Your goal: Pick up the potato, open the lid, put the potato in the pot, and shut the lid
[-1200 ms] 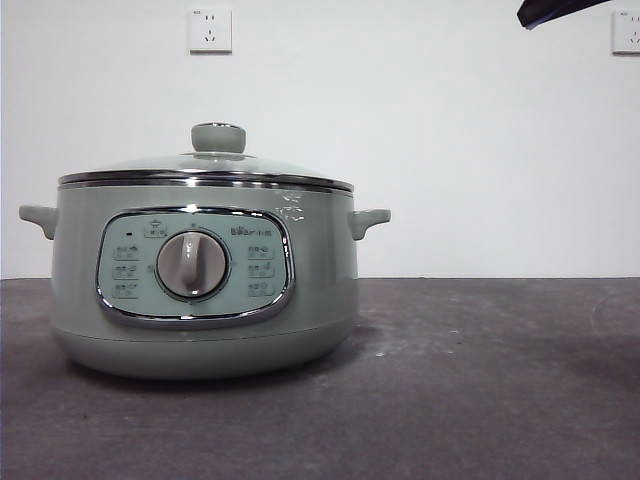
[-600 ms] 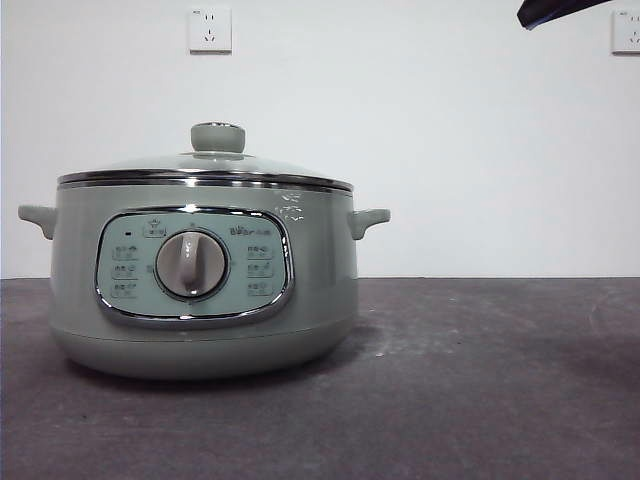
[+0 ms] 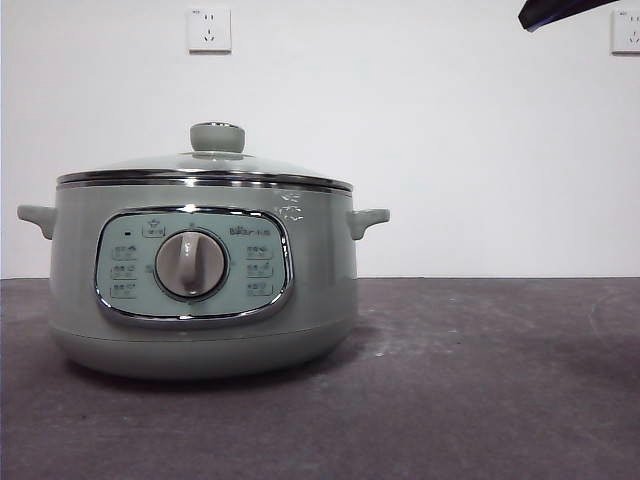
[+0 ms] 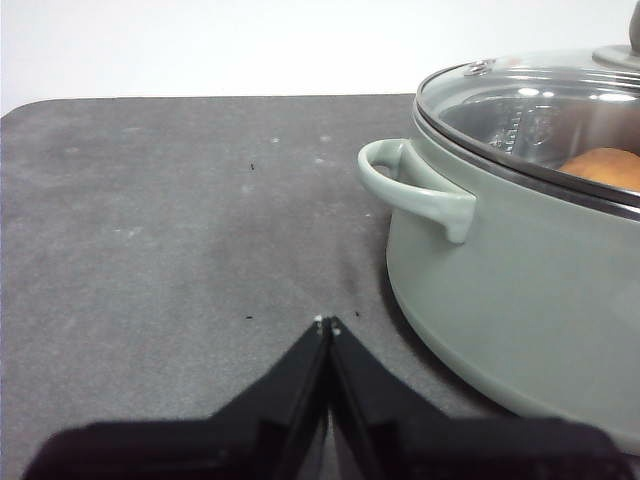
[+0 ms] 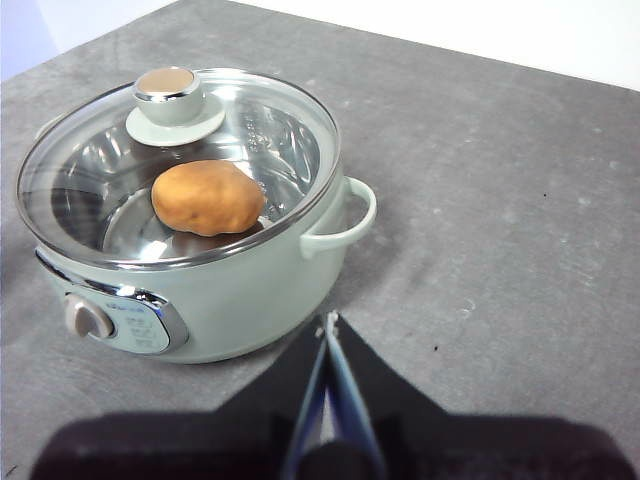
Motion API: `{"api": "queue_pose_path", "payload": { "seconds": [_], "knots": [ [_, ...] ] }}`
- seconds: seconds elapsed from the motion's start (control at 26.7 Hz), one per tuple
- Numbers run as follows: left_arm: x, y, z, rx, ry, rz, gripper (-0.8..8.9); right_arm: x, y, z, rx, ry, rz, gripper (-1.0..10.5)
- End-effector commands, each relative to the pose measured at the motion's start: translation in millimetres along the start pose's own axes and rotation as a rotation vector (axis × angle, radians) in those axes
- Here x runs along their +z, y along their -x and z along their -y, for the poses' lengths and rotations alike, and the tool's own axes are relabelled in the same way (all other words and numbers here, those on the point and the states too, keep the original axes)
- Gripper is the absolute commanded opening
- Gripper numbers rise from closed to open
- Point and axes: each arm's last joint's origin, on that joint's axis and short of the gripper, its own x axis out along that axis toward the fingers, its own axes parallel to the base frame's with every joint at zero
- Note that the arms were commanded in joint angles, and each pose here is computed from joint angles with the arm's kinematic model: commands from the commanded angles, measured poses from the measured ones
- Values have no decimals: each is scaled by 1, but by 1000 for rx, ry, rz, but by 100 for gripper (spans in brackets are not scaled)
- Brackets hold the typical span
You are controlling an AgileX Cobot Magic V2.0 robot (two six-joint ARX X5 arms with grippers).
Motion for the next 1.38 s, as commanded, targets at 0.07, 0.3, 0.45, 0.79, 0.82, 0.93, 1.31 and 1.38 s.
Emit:
{"api": "queue_pose_path", "payload": {
  "seconds": [0.07, 0.3, 0.45, 0.79, 0.82, 0.93, 1.31, 1.38],
  "knots": [
    [-5, -1, 0, -4, -11, -10, -3, -2, -1, 0, -1, -9, 0, 1],
    [-5, -1, 0, -4, -11, -10, -3, -9, 13, 17, -128, 28, 42, 1],
    [-5, -1, 0, -4, -11, -10, -3, -45, 17, 40, -128, -43, 176, 1],
    [-5, -1, 0, -4, -11, -10, -3, -124, 15, 57, -289, -104, 286, 1],
    [-5, -1, 0, -4, -11, -10, -3, -129, 14, 57, -296, -110, 286, 1],
    [-5, -1, 0, -4, -11, -10, -3, -143, 9, 57, -304, -120, 281, 1],
    [-5, -1, 0, -4, -11, -10, -3, -164, 0, 57, -290, -177, 238, 1],
    [-5, -1, 0, -4, -11, -10, -3, -164, 0, 57, -283, -220, 243, 1]
  ]
}}
